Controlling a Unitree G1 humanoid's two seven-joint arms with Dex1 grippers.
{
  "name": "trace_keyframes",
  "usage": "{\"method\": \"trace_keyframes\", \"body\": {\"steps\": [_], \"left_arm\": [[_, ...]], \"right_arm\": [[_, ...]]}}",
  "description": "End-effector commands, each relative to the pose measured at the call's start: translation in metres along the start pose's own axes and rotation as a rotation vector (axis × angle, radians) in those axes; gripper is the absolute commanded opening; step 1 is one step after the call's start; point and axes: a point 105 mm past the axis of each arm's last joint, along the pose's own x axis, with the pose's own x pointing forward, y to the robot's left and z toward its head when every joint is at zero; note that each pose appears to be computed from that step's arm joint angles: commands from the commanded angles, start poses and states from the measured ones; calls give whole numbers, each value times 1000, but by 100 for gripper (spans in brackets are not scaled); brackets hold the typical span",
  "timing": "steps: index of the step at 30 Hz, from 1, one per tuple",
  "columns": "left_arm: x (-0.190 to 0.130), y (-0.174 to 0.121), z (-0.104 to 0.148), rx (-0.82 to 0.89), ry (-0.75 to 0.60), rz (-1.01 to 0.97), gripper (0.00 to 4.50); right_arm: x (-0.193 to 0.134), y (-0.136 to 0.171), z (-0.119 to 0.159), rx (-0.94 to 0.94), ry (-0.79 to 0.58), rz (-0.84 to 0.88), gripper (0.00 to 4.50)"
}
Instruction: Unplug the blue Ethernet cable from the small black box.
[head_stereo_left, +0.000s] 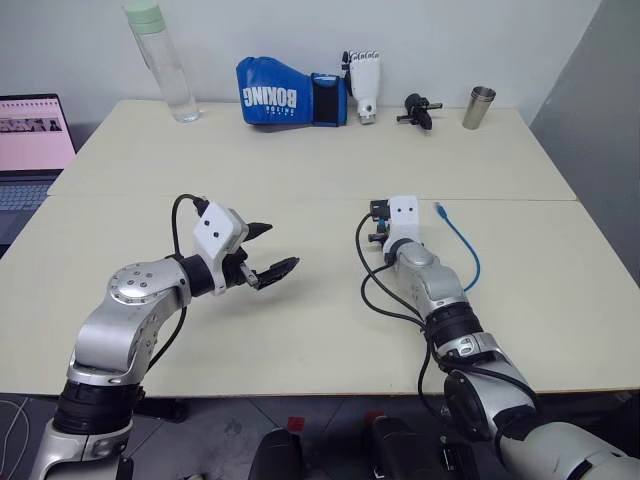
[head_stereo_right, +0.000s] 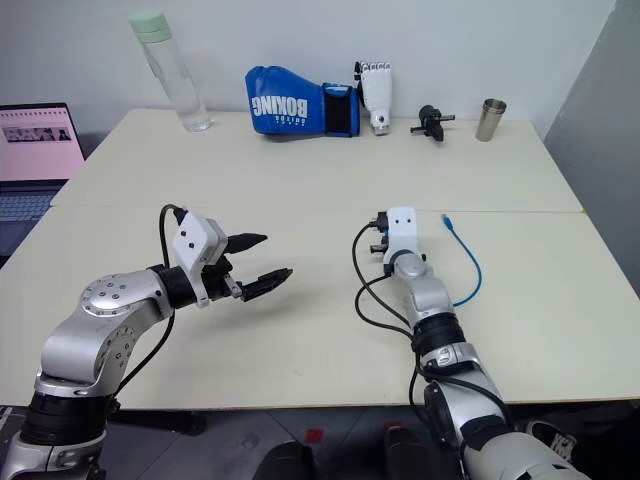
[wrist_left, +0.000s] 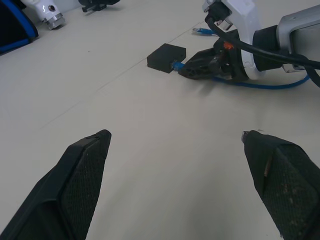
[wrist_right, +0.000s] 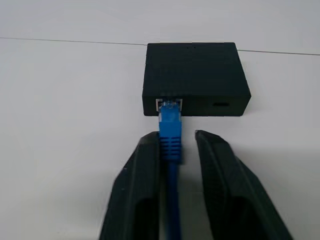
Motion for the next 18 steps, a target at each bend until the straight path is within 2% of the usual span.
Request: {"method": "trace_keyframes", "body": {"steps": [1, 4, 9, 10, 12, 14, 18], "left_arm": [[2, 0, 9, 32, -28, -7, 450], [4, 0, 9, 34, -30, -10, 450], [7, 8, 17, -28, -73, -2, 450], [8, 14, 25, -89, -109, 2, 450], [11, 22, 37, -186, -154, -11, 450], [13, 23, 47, -265, -180, -59, 450], [20, 21, 66, -333, -220, -158, 450]], "right_arm": [[-9, -17, 9, -46, -36, -9, 17], [-20, -29, 27, -118, -115, 55, 13], [-49, -30, 70, -386, -285, 265, 13], [-63, -27, 86, -517, -361, 353, 13], [-86, -22, 102, -749, -453, 487, 13], [-102, -19, 100, -939, -505, 604, 13], [-107, -26, 89, -1267, -604, 645, 13]]}}
